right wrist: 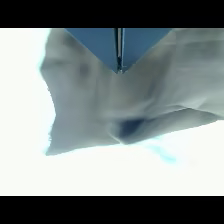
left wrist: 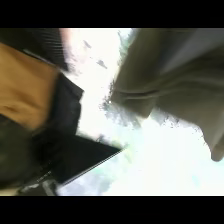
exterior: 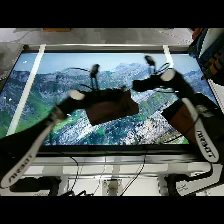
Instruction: Fold the clothes and pants, and hang the long-sleeved shirts on hangers.
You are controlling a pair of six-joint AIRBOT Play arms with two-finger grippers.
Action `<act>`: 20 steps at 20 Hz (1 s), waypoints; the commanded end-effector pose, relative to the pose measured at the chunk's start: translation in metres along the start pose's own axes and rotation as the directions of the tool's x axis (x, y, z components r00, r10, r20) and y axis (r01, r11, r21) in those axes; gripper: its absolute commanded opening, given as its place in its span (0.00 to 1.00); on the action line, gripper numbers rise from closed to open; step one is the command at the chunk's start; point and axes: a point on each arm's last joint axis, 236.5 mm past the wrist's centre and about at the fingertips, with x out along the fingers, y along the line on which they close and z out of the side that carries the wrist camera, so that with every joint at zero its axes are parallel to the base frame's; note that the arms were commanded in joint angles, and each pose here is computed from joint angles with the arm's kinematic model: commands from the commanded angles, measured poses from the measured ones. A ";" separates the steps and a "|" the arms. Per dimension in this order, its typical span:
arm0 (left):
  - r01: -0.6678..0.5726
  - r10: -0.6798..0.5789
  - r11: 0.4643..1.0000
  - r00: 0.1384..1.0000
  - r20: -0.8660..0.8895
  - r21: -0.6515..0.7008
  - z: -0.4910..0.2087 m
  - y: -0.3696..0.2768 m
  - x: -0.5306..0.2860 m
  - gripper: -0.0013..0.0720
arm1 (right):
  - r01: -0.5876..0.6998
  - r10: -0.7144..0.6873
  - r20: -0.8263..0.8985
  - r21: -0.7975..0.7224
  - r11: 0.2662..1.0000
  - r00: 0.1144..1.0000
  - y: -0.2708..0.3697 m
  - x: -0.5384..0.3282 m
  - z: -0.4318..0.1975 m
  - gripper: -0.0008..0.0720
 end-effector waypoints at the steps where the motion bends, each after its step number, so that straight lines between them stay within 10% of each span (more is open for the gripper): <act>1: -0.127 0.122 0.987 0.990 0.067 0.093 -0.015 0.003 0.026 1.00 | 0.089 -0.083 -0.072 0.089 0.992 0.994 -0.071 -0.035 -0.020 0.20; 5: -0.149 0.134 0.980 0.984 0.118 0.129 0.014 0.010 0.008 1.00 | 0.078 -0.037 -0.160 0.255 0.964 0.986 -0.114 -0.021 -0.059 0.28; 9: -0.176 0.153 0.978 0.970 0.190 0.112 0.050 0.020 -0.017 1.00 | -0.112 0.238 -0.289 0.393 0.913 0.927 -0.081 0.023 -0.105 0.59; 20: -0.132 0.112 0.985 0.979 0.169 0.113 0.056 0.016 -0.029 1.00 | -0.232 0.322 -0.337 0.280 0.932 0.885 0.028 0.123 -0.130 0.96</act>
